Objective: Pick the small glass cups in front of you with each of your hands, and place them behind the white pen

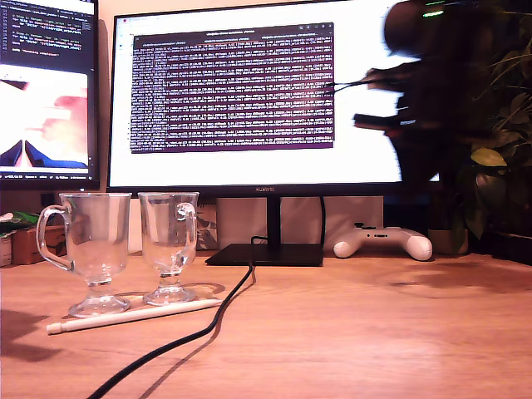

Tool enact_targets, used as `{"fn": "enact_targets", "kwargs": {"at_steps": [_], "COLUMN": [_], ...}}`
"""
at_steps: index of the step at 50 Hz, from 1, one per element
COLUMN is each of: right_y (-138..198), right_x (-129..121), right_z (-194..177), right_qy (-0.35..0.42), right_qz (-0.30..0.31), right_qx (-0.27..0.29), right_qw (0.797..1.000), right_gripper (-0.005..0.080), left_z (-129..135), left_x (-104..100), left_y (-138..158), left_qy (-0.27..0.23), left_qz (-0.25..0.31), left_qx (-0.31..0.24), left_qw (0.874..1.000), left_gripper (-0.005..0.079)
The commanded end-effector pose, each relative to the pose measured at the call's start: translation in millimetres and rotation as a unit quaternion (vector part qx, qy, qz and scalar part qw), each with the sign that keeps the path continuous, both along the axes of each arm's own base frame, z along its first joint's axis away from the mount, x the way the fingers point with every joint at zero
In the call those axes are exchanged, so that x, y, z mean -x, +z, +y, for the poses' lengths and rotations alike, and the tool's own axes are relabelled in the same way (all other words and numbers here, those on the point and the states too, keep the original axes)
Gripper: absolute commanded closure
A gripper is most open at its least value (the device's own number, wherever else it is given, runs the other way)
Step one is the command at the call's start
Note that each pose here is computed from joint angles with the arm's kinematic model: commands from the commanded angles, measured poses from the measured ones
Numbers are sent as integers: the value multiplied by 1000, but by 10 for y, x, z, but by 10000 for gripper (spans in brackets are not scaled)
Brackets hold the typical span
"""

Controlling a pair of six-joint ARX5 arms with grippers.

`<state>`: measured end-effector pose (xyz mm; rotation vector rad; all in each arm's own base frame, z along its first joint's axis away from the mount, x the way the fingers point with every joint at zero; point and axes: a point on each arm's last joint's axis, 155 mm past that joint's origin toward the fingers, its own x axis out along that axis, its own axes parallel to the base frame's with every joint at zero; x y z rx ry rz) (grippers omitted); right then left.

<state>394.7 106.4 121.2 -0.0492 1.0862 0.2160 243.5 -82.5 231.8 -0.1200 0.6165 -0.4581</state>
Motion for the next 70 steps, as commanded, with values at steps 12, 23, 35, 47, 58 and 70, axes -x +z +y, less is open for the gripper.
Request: {"fn": "enact_targets", "kwargs": {"at_steps": [12,23,35,47,58,70], "right_y": [198,286,424,471,490,363], "right_x": [300,623,863,1000,1090,1173], "right_z": [-746,-1184,-1292,-1177,-1180,-1169], "right_qy": [-69,-118,-129,-120,-124,-126], "right_qz": [-72,-129,-221,-291,-356,-377], "right_qx": [3,7,1,-30,-34,-40], "right_qw": [995,985,967,949,925,917], "right_gripper": [762,762,762,762,762,762], "left_z": [28,54,128,216,250,263], "left_x": [51,156,212,231,202,123], "left_y": [-374,-486,-246,-58,-50,-415], "left_qy": [17,42,69,86,96,93], "left_qz": [-6,-27,-102,-176,-226,-232], "left_qx": [8,34,46,36,41,25], "left_qw": [1000,998,991,980,969,968], "left_gripper": [761,760,754,753,753,753]}}
